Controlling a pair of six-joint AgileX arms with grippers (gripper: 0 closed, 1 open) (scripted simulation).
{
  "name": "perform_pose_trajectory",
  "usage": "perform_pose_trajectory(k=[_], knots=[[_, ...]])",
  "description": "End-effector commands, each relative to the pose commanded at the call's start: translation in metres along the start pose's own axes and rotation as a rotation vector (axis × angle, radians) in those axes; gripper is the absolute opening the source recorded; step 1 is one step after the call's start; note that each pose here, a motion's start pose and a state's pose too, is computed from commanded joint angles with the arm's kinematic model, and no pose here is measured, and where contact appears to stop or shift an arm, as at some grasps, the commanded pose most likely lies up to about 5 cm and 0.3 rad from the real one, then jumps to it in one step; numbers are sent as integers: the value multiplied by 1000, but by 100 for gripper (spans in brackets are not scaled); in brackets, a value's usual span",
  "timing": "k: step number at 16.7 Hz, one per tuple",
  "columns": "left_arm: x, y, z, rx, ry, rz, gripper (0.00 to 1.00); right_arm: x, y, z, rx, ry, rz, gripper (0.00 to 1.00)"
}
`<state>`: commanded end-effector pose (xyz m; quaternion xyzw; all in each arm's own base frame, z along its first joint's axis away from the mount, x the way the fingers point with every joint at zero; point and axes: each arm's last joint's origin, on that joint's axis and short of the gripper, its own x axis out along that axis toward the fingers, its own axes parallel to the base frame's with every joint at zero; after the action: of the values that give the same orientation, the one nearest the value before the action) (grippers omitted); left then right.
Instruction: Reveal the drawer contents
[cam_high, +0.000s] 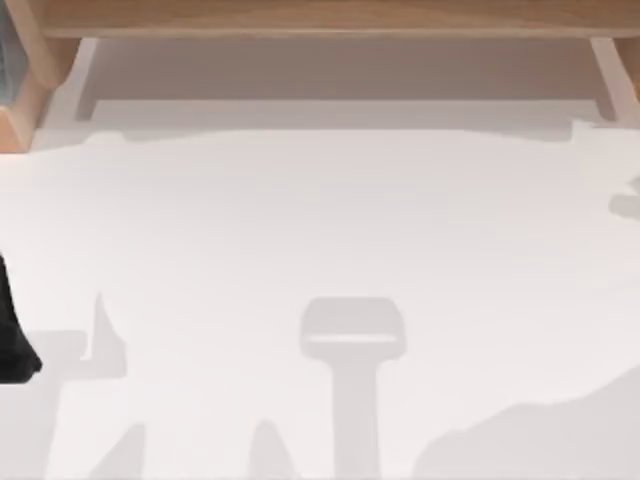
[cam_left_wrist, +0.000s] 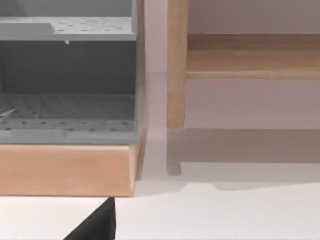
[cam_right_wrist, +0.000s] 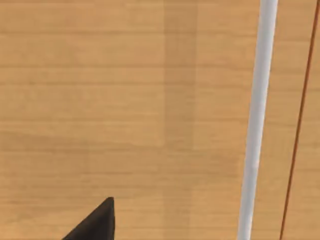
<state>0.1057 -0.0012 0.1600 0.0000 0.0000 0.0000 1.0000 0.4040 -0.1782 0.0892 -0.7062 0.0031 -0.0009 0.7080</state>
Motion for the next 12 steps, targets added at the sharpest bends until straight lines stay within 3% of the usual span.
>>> perform_pose_trajectory(k=[10, 12], knots=[[0, 0, 0, 0, 0, 0, 100, 24, 0, -2, -2, 4, -3, 100], [0, 0, 0, 0, 0, 0, 100, 24, 0, -2, -2, 4, -3, 85]])
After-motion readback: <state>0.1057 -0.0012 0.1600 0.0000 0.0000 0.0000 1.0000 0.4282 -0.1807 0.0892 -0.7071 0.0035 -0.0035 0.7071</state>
